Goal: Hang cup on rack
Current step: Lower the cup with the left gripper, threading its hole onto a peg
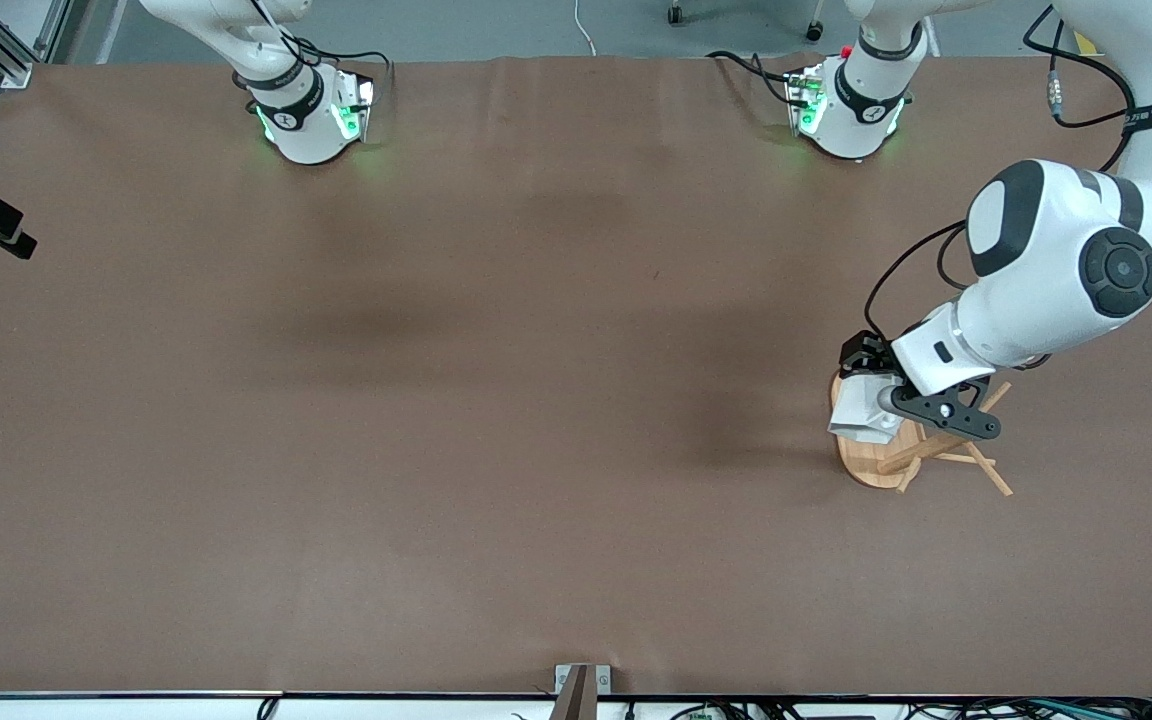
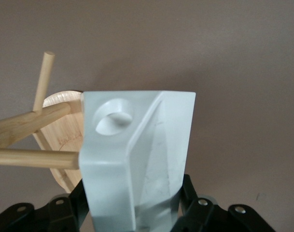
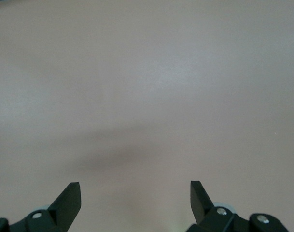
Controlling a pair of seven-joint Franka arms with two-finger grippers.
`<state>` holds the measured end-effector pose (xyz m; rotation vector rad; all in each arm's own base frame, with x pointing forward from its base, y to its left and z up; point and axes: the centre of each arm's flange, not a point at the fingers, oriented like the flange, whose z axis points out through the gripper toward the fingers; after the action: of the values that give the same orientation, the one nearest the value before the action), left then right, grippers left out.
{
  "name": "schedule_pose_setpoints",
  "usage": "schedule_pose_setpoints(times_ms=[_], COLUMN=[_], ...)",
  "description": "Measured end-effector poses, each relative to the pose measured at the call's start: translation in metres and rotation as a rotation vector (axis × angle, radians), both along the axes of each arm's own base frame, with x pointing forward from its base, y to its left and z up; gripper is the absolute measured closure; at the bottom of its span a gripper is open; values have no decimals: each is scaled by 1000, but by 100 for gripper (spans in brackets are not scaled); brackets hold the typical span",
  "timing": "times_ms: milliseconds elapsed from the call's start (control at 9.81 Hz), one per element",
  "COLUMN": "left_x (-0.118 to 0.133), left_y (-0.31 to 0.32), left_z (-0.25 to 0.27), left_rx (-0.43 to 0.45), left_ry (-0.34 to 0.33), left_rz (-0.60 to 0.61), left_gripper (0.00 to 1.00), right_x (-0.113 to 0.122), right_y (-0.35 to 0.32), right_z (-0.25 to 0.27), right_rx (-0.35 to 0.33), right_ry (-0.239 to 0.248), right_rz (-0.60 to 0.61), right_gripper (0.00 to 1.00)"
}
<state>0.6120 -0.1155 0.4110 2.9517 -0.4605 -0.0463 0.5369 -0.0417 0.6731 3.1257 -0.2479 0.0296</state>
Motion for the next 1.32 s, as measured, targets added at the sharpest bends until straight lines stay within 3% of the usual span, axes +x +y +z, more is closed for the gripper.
schedule_pose_setpoints(times_ms=[102, 408, 917, 1325], left_x=[1, 1, 6, 8], left_y=[4, 6, 10, 15], left_z=[-1, -3, -16, -18], left_rx=[1, 2, -4, -4], left_ry=[0, 3, 1, -3], left_rz=[-1, -1, 11, 19], left_gripper=[25, 25, 25, 25], right_x=[0, -8, -6, -1], right_y=[-1, -8, -11, -12], right_z=[0, -5, -2, 6], right_rx=[0, 5, 3, -3], right_ry=[1, 64, 42, -24], right_rz=[-2, -16, -21, -22], right_gripper=[0, 0, 0, 0])
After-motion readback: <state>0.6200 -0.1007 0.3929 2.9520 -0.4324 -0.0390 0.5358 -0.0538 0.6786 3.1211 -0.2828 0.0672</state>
